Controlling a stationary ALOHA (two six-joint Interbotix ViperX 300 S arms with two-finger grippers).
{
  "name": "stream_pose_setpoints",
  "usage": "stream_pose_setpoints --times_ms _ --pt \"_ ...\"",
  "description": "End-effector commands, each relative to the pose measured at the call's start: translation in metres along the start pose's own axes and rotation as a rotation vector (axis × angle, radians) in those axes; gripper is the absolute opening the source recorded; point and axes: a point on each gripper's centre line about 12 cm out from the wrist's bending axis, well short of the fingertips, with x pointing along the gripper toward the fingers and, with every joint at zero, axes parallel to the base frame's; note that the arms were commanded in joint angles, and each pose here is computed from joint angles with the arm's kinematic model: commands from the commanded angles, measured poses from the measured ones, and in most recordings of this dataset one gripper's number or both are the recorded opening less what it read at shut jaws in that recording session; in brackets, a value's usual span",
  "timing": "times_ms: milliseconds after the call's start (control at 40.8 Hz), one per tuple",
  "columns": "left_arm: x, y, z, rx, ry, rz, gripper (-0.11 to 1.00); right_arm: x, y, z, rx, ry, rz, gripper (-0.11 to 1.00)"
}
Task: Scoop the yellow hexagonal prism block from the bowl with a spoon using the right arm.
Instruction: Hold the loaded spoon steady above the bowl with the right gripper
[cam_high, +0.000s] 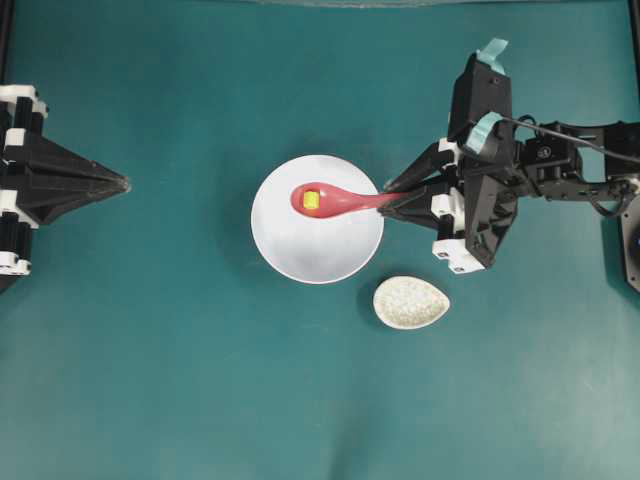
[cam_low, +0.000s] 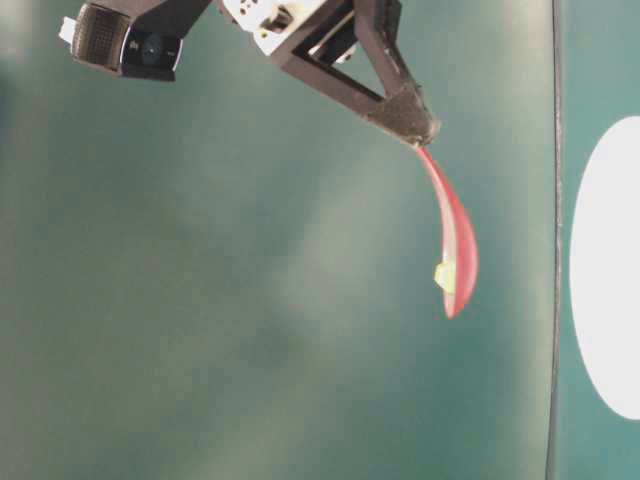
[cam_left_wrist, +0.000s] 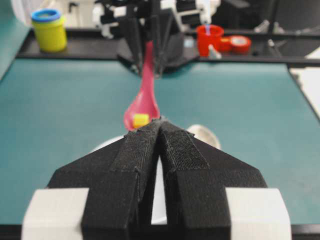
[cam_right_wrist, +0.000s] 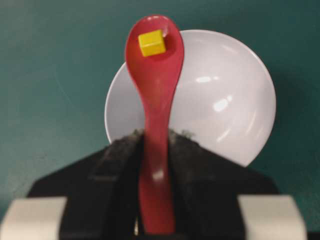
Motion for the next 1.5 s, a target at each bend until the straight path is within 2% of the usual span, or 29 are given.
stream_pose_setpoints --times_ms 0,1201,1471 --pt "0.0028 -0.0001 0.0105 0.002 -0.029 -0.001 0.01 -0.0061 0.0057 0.0144 0.002 -0.049 0.017 0.22" --pt "0.0028 -0.0001 0.0086 0.002 -0.021 -0.001 0.01 -0.0079 0.0102 0.0177 0.0 0.031 0.02 0.22" --pt "0.0029 -0.0001 0.0096 0.002 -0.026 -0.001 0.01 -0.0078 0.0103 0.0195 -0.002 0.015 0.021 0.22"
